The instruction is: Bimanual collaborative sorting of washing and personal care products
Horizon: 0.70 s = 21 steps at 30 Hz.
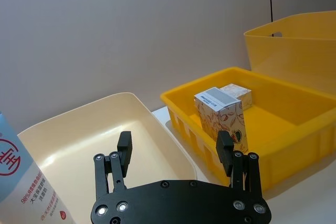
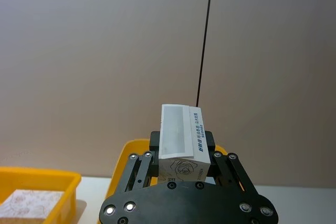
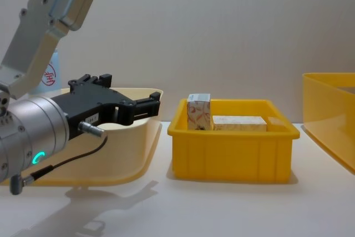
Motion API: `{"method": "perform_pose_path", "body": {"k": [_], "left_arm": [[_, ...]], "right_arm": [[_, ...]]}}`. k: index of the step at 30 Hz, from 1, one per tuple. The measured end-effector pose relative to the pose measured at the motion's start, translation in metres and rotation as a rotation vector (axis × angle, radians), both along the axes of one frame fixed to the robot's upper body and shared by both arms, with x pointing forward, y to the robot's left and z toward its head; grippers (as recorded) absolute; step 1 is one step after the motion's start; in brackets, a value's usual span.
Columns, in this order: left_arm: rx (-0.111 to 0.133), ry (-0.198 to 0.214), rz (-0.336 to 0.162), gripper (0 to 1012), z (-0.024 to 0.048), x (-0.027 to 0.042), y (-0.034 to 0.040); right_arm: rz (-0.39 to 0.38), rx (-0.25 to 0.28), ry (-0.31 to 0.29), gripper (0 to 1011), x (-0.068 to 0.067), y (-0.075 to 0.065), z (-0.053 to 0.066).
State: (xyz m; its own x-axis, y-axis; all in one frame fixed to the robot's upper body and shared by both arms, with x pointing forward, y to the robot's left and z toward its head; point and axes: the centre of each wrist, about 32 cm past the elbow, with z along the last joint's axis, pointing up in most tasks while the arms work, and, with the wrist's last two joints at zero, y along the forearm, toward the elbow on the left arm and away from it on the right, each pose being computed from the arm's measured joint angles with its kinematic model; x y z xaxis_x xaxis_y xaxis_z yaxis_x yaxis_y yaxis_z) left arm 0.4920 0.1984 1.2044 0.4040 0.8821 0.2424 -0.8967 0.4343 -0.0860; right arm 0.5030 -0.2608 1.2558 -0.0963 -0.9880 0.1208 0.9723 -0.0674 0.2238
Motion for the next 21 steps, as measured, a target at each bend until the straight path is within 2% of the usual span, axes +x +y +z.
{"method": "perform_pose_path", "body": {"k": [14, 19, 21], "left_arm": [[0.0, 0.0, 0.0, 1002, 0.0, 0.0, 0.0], [0.0, 0.0, 0.0, 1002, 0.0, 0.0, 0.0], [0.0, 0.0, 0.0, 1002, 0.0, 0.0, 0.0]], "right_arm": [[0.006, 0.044, 0.165, 448, 0.006, 0.005, -0.011], [0.008, 0.055, 0.202, 448, 0.009, 0.007, -0.015], [0.009, 0.058, 0.211, 483, 0.01, 0.007, -0.016]]}}
